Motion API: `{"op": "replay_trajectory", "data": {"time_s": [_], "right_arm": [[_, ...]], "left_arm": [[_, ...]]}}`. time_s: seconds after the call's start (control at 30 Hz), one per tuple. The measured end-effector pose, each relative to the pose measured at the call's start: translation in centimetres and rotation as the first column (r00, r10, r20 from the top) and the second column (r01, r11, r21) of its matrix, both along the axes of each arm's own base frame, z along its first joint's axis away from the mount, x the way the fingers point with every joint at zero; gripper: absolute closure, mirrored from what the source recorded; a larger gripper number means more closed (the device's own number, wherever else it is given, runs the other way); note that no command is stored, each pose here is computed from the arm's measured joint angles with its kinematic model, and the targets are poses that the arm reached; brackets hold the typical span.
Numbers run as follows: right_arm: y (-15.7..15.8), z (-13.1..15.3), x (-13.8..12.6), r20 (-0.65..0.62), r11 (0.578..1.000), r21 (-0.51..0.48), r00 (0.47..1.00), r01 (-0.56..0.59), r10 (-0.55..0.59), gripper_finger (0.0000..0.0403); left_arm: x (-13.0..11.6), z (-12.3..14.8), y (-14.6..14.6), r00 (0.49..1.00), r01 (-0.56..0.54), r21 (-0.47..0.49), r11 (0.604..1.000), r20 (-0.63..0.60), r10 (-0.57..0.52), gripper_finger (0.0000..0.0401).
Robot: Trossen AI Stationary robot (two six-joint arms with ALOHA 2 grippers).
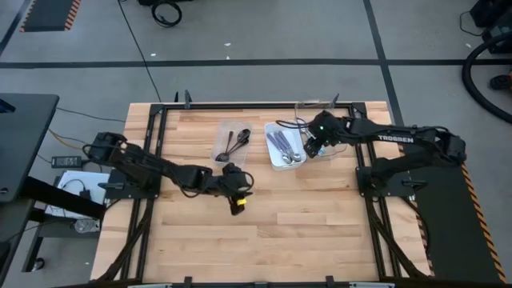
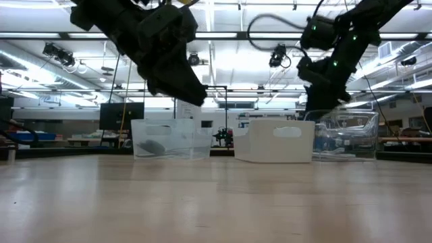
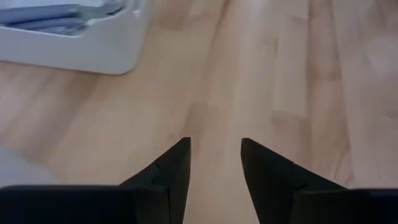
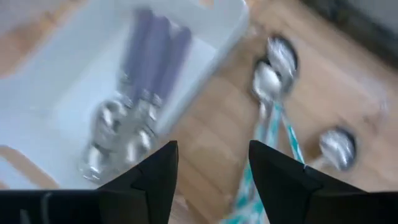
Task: Sort silverware by color (type)
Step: Return to Home Position
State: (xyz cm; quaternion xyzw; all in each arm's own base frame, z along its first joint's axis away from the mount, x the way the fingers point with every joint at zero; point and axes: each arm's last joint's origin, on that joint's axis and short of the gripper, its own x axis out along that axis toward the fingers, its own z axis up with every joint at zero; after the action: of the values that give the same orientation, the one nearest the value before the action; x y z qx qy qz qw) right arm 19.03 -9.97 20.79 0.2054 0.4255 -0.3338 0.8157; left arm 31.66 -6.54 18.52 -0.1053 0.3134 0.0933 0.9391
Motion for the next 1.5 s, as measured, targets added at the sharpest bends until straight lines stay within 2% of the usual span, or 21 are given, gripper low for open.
{"op": "replay_trajectory", "data": {"time_s": [0.2,0.37,0.47,0.53,0.63,0.8,0.97,1.07,1.2,1.33,1.4,1.5], "right_arm": [[2.6,1.6,1.0,0.095,0.990,-0.111,0.991,-0.083,0.094,0.0203],[4.6,3.3,0.6,0.159,0.974,-0.212,0.980,-0.084,0.120,0.0204],[5.8,3.9,0.1,0.246,0.959,-0.258,0.953,-0.114,0.179,0.0204],[6.5,3.6,-0.3,0.317,0.950,-0.267,0.917,-0.160,0.243,0.0204],[7.5,2.7,-0.9,0.428,0.926,-0.287,0.832,-0.245,0.353,0.0204],[8.6,2.0,-1.8,0.556,0.865,-0.344,0.662,-0.366,0.502,0.0204],[8.9,0.6,-2.6,0.635,0.845,-0.369,0.559,-0.386,0.533,0.0204],[9.0,0.0,-3.3,0.652,0.826,-0.370,0.514,-0.425,0.557,0.0204],[9.0,0.3,-4.3,0.663,0.809,-0.417,0.471,-0.413,0.582,0.0204],[8.9,1.1,-5.9,0.667,0.802,-0.461,0.448,-0.380,0.595,0.0204],[9.0,1.0,-6.8,0.664,0.803,-0.455,0.454,-0.384,0.593,0.0204],[9.1,1.2,-7.9,0.684,0.809,-0.456,0.435,-0.371,0.585,0.0204]], "left_arm": [[-1.4,2.3,1.6,1.000,0.027,0.085,0.996,-0.018,-0.025,0.0252],[-2.6,4.6,2.6,0.998,0.062,0.167,0.984,0.007,-0.064,0.0258],[-4.2,5.2,3.3,0.997,0.065,0.198,0.978,0.037,-0.074,0.0259],[-5.3,5.1,3.8,0.993,0.050,0.194,0.980,0.092,-0.069,0.0259],[-7.3,3.8,4.6,0.992,0.030,0.172,0.985,0.119,-0.051,0.0260],[-10.4,2.9,5.6,0.977,-0.005,0.121,0.993,0.211,-0.021,0.0260],[-13.0,1.8,6.1,0.948,-0.019,0.086,0.996,0.318,-0.009,0.0260],[-14.3,1.0,6.2,0.929,-0.029,0.071,0.997,0.370,0.001,0.0260],[-15.7,0.9,6.2,0.906,-0.027,0.058,0.998,0.423,0.000,0.0260],[-17.3,0.6,6.0,0.884,-0.012,0.070,0.998,0.467,-0.022,0.0260],[-18.0,0.5,6.0,0.859,-0.015,0.056,0.998,0.512,-0.016,0.0260],[-19.1,-1.1,6.1,0.848,-0.021,0.029,0.999,0.531,0.002,0.0260]]}}
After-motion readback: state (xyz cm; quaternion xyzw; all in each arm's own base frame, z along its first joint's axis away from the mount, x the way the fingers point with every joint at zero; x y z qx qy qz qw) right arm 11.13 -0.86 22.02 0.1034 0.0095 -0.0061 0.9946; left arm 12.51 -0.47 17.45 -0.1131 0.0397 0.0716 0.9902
